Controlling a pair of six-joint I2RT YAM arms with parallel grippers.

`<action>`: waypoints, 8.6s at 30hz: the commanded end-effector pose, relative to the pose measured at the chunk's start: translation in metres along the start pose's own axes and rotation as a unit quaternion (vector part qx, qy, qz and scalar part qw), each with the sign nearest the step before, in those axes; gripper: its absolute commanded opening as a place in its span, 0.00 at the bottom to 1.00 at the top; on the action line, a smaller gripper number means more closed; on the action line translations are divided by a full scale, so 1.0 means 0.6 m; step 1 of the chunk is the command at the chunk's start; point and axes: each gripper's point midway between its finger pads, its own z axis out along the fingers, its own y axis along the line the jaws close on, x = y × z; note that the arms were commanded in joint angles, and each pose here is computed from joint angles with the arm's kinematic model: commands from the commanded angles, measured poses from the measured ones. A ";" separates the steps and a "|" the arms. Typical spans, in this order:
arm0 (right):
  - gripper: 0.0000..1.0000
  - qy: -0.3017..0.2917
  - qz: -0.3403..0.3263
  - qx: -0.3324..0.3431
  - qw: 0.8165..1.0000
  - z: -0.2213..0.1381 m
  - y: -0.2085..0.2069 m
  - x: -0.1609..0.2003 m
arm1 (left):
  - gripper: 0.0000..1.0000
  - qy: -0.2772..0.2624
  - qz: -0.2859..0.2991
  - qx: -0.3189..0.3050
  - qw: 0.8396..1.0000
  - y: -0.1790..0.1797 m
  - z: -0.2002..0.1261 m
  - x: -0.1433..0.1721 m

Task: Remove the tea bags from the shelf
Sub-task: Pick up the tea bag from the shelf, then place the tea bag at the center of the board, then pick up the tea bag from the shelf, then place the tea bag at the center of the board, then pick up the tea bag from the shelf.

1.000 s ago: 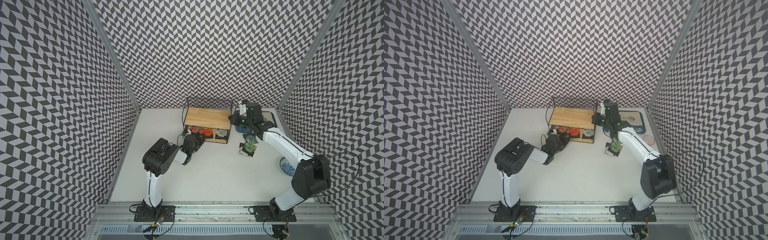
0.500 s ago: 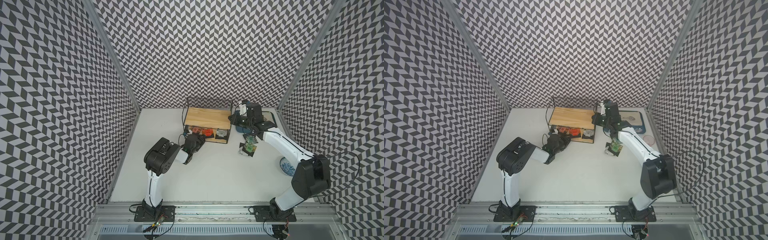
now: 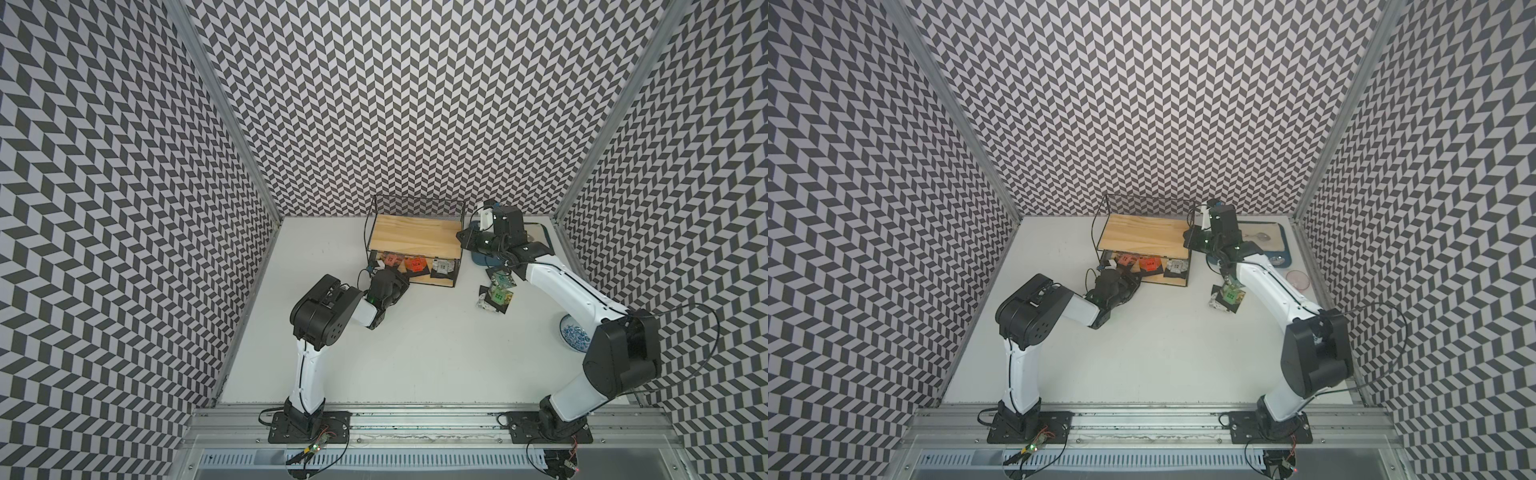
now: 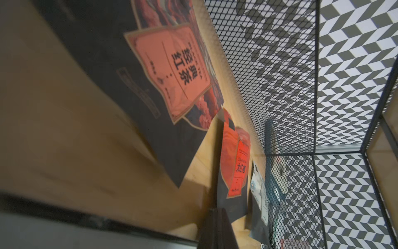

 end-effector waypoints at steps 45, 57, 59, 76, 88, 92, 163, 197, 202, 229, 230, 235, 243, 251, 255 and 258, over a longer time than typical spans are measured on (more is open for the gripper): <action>0.00 0.068 -0.013 0.021 0.997 0.029 -0.045 0.054 | 0.00 -0.120 -0.024 -0.193 0.974 0.195 -0.375 -0.116; 0.00 0.071 -0.011 0.021 0.997 0.033 -0.045 0.055 | 0.53 -0.153 -0.018 -0.167 0.974 0.142 -0.409 -0.138; 0.00 0.070 -0.010 0.021 0.997 0.033 -0.043 0.054 | 0.50 -0.147 -0.018 -0.127 0.981 0.100 -0.411 -0.129; 0.00 0.070 -0.010 0.027 0.997 0.032 -0.044 0.054 | 0.51 -0.082 0.110 -0.041 0.990 -0.058 -0.177 0.012; 0.00 0.072 -0.002 0.013 0.997 0.028 -0.028 0.072 | 0.54 -0.106 -0.067 -0.008 0.992 -0.034 -0.114 -0.045; 0.00 0.071 -0.004 0.014 0.997 0.027 -0.028 0.070 | 0.53 -0.101 -0.114 0.002 0.988 -0.022 -0.103 -0.051; 0.00 0.067 -0.009 0.009 0.998 0.026 -0.020 0.066 | 0.45 -0.074 -0.169 -0.033 0.982 0.042 -0.041 -0.076; 0.00 0.069 -0.007 0.026 0.997 0.036 -0.039 0.073 | 0.00 -0.013 -0.149 0.045 0.988 -0.009 -0.166 0.007; 0.00 0.068 -0.011 0.031 0.997 0.037 -0.040 0.067 | 0.00 0.002 -0.128 0.032 0.991 0.000 -0.241 0.030; 0.00 0.073 -0.009 0.037 0.997 0.045 -0.048 0.067 | 0.29 -0.087 -0.100 -0.104 0.986 0.159 -0.354 -0.080; 0.00 0.074 -0.009 0.037 0.997 0.046 -0.048 0.067 | 0.38 -0.090 -0.097 -0.111 0.985 0.160 -0.355 -0.084; 0.00 0.074 -0.007 0.036 0.997 0.047 -0.049 0.068 | 0.52 -0.108 -0.083 -0.116 0.984 0.140 -0.371 -0.100; 0.00 0.076 -0.006 0.038 0.996 0.050 -0.049 0.068 | 0.51 -0.074 -0.080 -0.089 0.990 0.049 -0.385 -0.063; 0.00 0.077 -0.007 0.039 0.996 0.049 -0.051 0.071 | 0.46 -0.016 -0.098 0.003 0.995 -0.034 -0.355 -0.012; 0.00 0.079 -0.006 0.038 0.996 0.052 -0.053 0.074 | 0.45 0.035 -0.107 0.054 0.992 -0.091 -0.297 0.045; 0.00 0.079 -0.005 0.036 0.996 0.051 -0.051 0.073 | 0.44 0.048 -0.137 0.086 0.986 -0.115 -0.247 0.079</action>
